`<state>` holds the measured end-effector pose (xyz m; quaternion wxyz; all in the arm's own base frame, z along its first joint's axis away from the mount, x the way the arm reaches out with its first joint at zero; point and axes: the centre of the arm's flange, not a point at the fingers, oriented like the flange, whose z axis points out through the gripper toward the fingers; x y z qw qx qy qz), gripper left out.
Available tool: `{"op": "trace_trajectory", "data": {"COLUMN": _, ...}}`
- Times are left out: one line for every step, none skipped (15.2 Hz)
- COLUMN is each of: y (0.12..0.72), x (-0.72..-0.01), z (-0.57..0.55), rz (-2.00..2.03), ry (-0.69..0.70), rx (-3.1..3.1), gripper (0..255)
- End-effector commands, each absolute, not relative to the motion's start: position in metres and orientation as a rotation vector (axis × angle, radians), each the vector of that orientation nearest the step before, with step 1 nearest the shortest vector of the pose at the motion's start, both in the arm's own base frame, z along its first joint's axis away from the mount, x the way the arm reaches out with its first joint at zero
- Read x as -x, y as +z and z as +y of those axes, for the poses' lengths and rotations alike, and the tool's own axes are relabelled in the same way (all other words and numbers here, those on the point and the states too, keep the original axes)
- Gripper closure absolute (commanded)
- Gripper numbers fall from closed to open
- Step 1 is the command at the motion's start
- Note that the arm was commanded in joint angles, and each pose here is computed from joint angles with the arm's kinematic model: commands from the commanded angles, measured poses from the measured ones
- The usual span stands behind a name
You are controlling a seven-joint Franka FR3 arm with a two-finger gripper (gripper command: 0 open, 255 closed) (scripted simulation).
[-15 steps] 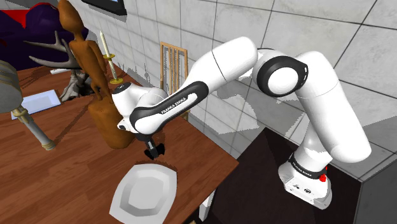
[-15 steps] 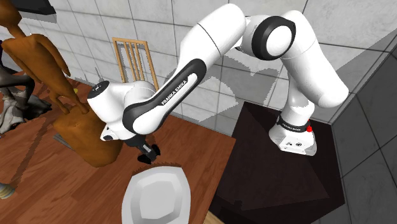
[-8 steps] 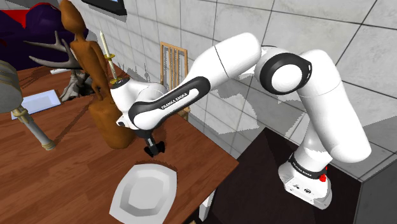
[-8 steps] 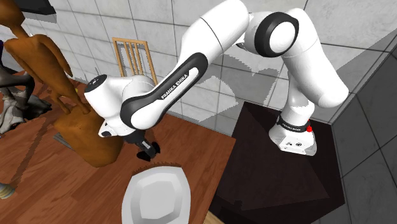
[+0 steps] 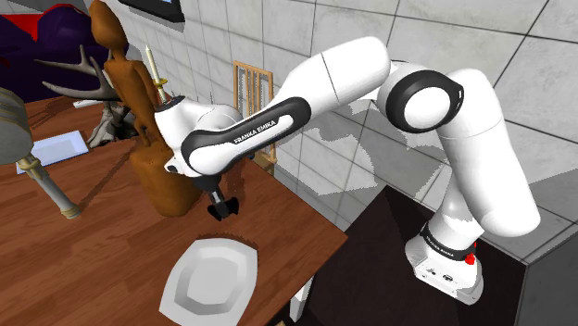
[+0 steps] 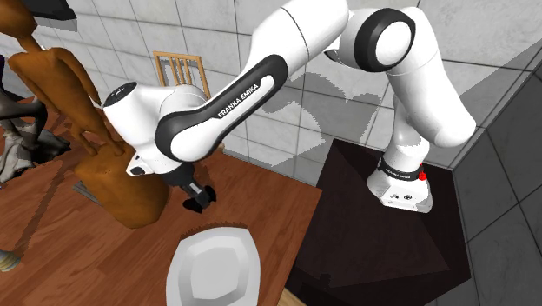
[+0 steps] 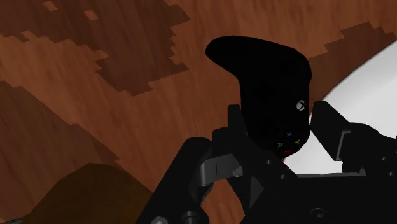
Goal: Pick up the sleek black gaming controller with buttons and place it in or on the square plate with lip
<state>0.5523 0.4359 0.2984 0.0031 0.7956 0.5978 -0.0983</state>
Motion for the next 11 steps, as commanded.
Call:
{"op": "trace_trajectory", "data": {"y": 0.311, "x": -0.552, "z": 0.436, "rz": 1.875, "ry": -0.307, "rx": -2.494, "gripper": 255}}
{"op": "trace_trajectory", "data": {"y": 0.317, "x": -0.552, "z": 0.436, "rz": 1.875, "ry": -0.307, "rx": -2.494, "gripper": 255}}
{"op": "trace_trajectory", "data": {"y": 0.322, "x": -0.552, "z": 0.436, "rz": 1.875, "ry": -0.307, "rx": -2.494, "gripper": 255}}
{"op": "trace_trajectory", "data": {"y": 0.327, "x": -0.552, "z": 0.436, "rz": 1.875, "ry": -0.307, "rx": -2.494, "gripper": 255}}
{"op": "trace_trajectory", "data": {"y": 0.332, "x": -0.552, "z": 0.436, "rz": 1.875, "ry": -0.307, "rx": -2.494, "gripper": 255}}
{"op": "trace_trajectory", "data": {"y": 0.334, "x": -0.543, "z": 0.445, "rz": 1.875, "ry": -0.307, "rx": -2.494, "gripper": 255}}
{"op": "trace_trajectory", "data": {"y": 0.335, "x": -0.534, "z": 0.455, "rz": 1.875, "ry": -0.307, "rx": -2.494, "gripper": 255}}
{"op": "trace_trajectory", "data": {"y": 0.337, "x": -0.525, "z": 0.464, "rz": 1.875, "ry": -0.307, "rx": -2.494, "gripper": 255}}
{"op": "trace_trajectory", "data": {"y": 0.338, "x": -0.516, "z": 0.474, "rz": 1.875, "ry": -0.307, "rx": -2.494, "gripper": 255}}
{"op": "trace_trajectory", "data": {"y": 0.340, "x": -0.507, "z": 0.483, "rz": 1.875, "ry": -0.307, "rx": -2.494, "gripper": 255}}
{"op": "trace_trajectory", "data": {"y": 0.341, "x": -0.497, "z": 0.492, "rz": 1.875, "ry": -0.307, "rx": -2.494, "gripper": 255}}
